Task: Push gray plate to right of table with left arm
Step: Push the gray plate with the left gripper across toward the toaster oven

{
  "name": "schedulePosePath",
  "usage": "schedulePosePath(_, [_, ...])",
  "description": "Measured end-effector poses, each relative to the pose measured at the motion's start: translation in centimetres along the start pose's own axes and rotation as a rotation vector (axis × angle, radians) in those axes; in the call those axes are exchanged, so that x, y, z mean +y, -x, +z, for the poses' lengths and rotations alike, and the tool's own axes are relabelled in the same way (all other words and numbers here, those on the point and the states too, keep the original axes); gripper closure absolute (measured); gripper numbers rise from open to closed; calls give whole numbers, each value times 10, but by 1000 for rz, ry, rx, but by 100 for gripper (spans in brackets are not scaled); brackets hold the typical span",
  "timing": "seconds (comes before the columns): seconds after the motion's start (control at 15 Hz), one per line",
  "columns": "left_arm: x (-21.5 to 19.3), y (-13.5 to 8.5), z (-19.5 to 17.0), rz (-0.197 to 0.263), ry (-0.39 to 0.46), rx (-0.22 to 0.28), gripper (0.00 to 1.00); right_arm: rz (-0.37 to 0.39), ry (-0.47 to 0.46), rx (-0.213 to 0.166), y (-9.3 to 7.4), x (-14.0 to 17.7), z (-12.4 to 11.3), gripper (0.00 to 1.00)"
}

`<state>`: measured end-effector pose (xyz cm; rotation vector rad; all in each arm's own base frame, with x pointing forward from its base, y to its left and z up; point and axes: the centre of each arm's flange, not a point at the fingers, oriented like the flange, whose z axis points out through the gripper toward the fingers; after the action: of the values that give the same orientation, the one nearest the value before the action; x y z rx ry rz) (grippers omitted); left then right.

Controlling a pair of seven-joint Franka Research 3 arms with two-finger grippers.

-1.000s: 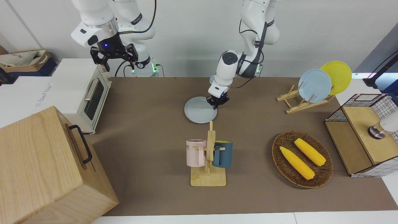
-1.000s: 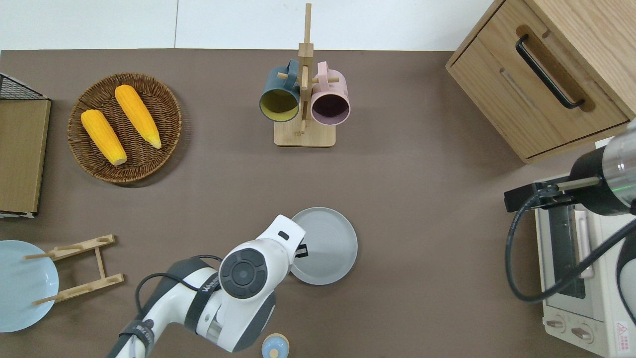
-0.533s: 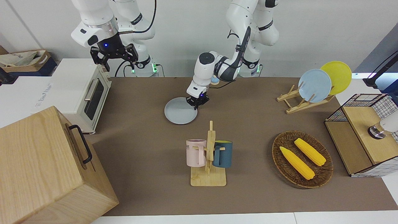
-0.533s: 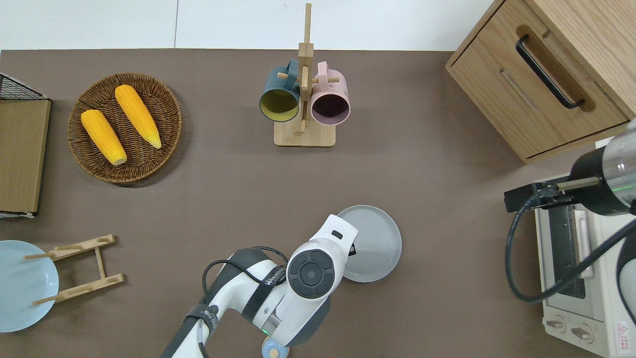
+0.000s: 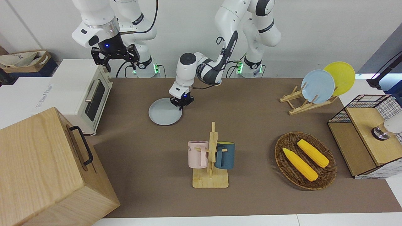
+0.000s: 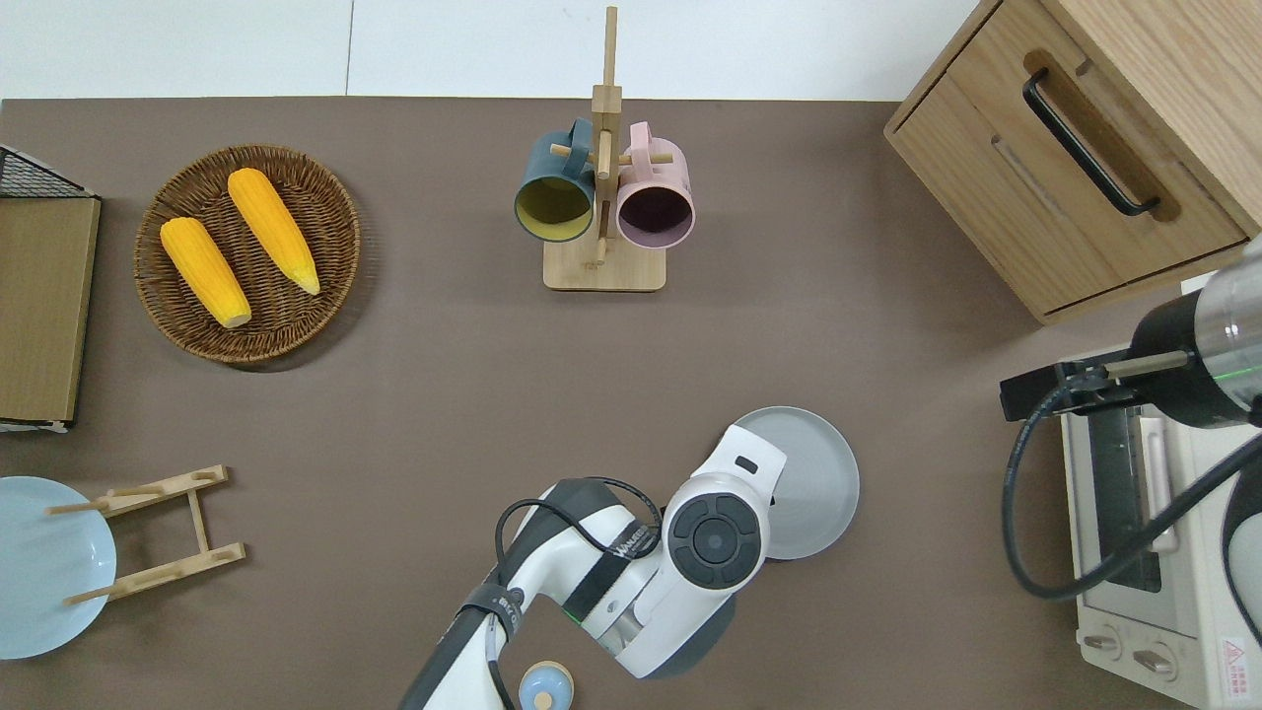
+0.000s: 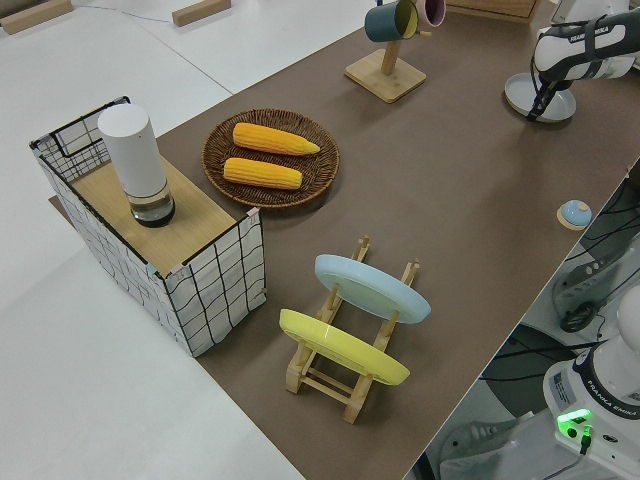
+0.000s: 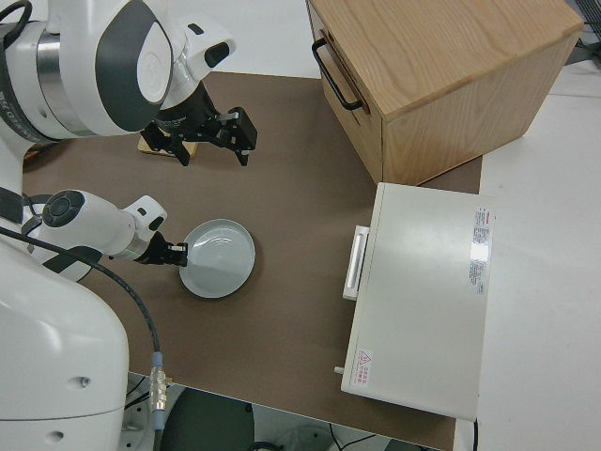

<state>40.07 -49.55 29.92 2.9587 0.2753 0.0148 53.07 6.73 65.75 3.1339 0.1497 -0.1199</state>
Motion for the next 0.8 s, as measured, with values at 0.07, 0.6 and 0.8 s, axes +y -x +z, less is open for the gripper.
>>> schedulePosePath(0.07, [2,1,0,1,1,0,96,0,0,0,0,0,0,1])
schedulePosePath(0.6, [1,-2,1,22,-21,-8,56,0,0,0,0,0,0,1])
schedulePosePath(0.8, [-4,-17,-19,28,-32,-12,27,0,0,0,0,0,0,1])
